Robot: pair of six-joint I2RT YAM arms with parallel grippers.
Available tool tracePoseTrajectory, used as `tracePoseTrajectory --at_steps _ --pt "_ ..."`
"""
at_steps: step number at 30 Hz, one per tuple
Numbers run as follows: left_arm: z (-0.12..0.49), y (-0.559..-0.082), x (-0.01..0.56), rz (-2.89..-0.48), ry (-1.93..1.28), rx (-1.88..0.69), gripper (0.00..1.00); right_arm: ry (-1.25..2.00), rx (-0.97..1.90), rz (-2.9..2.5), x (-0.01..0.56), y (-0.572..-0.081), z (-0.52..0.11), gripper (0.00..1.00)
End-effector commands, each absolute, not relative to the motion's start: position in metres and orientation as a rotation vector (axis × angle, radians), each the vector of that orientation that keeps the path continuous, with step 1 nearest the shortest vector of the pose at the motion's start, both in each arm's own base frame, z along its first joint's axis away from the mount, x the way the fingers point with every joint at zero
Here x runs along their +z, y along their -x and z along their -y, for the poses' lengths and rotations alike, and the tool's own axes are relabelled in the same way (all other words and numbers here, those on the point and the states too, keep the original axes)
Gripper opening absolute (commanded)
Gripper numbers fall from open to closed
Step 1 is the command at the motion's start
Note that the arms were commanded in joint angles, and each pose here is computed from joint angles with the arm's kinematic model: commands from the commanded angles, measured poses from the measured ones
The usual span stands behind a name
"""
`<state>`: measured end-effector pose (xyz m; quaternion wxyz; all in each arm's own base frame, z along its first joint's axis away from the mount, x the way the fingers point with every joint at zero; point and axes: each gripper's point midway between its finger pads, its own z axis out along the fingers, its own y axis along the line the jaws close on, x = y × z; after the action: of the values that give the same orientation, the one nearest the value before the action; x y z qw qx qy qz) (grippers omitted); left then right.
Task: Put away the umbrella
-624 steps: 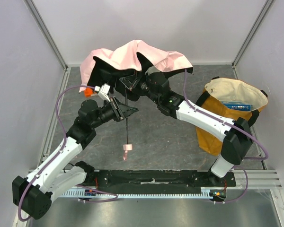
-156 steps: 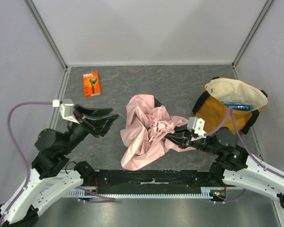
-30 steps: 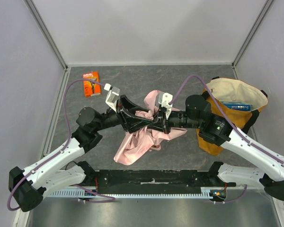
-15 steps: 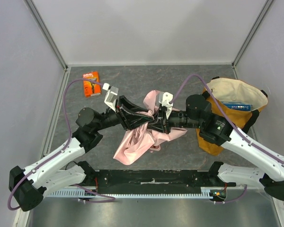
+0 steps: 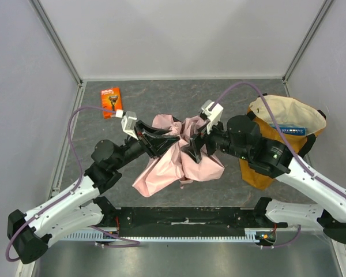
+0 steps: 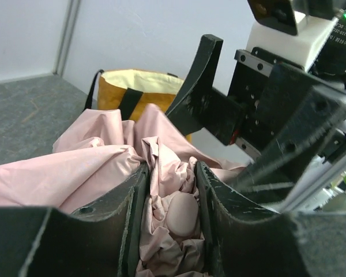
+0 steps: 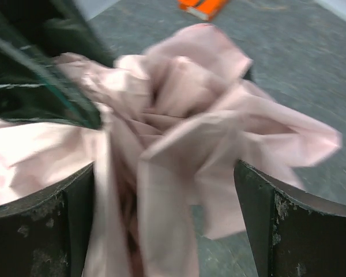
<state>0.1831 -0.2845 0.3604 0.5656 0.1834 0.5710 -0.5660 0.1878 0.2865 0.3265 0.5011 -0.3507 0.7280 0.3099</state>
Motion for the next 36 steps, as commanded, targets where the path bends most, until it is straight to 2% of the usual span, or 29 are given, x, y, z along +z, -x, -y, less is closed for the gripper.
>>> tracePoseTrajectory --at_steps 1,5,10,12,14,16,18,19,20,21,24,27,31,33,36 --pt "0.249 -0.18 0.407 -1.096 -0.283 -1.279 0.02 0.584 0.594 -1.802 0.365 -0.206 -0.241 0.98" --pt "0.232 -0.199 0.405 -1.098 -0.14 -1.207 0.02 0.634 0.755 -1.812 0.385 -0.192 -0.267 0.97" --pt "0.224 -0.221 0.399 -1.137 -0.048 -1.114 0.02 0.634 0.813 -1.703 0.43 -0.188 -0.269 0.98" --pt "0.22 -0.23 0.395 -1.166 -0.002 -1.079 0.02 0.709 0.9 -1.683 0.433 -0.176 -0.283 0.94" --pt "0.214 -0.238 0.39 -1.206 0.056 -1.046 0.02 0.803 1.047 -1.682 0.423 -0.158 -0.305 0.78" --pt "0.211 -0.24 0.388 -1.236 0.094 -1.043 0.02 0.823 1.101 -1.703 0.407 -0.154 -0.315 0.58" --pt "0.211 -0.235 0.389 -1.232 0.097 -1.077 0.02 0.779 1.035 -1.745 0.385 -0.167 -0.315 0.3" --pt "0.21 -0.231 0.392 -1.218 0.1 -1.104 0.02 0.76 0.994 -1.755 0.377 -0.174 -0.313 0.19" --pt "0.208 -0.225 0.395 -1.188 0.094 -1.128 0.02 0.744 0.944 -1.774 0.364 -0.183 -0.311 0.11" --pt "0.208 -0.22 0.397 -1.169 0.088 -1.156 0.02 0.728 0.889 -1.79 0.354 -0.192 -0.309 0.06" --pt "0.206 -0.203 0.403 -1.126 0.049 -1.218 0.02 0.7 0.715 -1.834 0.323 -0.222 -0.304 0.03" --pt "0.209 -0.188 0.404 -1.105 0.015 -1.307 0.02 0.673 0.578 -1.797 0.32 -0.25 -0.302 0.01" --pt "0.218 -0.171 0.405 -1.057 -0.045 -1.417 0.02 0.781 0.636 -1.699 0.333 -0.259 -0.334 0.01" --pt "0.221 -0.164 0.41 -1.013 -0.084 -1.452 0.02 0.868 0.748 -1.682 0.331 -0.25 -0.357 0.07" --pt "0.224 -0.155 0.419 -0.949 -0.146 -1.465 0.02 0.863 0.692 -1.812 0.313 -0.257 -0.349 0.25"
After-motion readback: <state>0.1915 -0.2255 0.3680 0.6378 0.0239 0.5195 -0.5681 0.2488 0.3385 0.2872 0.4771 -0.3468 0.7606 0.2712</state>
